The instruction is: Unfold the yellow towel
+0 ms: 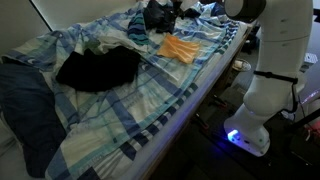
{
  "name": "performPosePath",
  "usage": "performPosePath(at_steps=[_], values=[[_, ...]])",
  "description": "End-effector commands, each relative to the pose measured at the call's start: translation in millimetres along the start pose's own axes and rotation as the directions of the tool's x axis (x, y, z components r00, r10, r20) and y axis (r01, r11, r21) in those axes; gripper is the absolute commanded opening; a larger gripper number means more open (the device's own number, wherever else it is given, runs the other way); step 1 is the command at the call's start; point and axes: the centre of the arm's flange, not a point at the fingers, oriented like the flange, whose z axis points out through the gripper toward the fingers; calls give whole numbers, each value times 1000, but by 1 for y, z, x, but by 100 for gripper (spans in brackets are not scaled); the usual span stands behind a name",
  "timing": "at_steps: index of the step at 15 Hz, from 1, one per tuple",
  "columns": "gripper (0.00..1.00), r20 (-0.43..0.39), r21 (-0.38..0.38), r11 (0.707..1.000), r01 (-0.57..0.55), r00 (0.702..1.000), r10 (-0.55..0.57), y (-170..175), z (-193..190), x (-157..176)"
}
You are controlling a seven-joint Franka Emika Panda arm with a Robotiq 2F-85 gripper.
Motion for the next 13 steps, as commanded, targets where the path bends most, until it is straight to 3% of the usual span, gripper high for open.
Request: performPosePath(at_steps=[1, 6, 7, 13], values=[[100, 68, -30, 999, -38, 997, 40, -13, -24, -50], [100, 182, -20, 1000, -16, 983, 20, -30, -30, -90], [100, 149, -11, 1000, -8, 989, 10, -15, -21, -59], [100, 173, -2, 1000, 2, 985, -2, -23, -23, -74]])
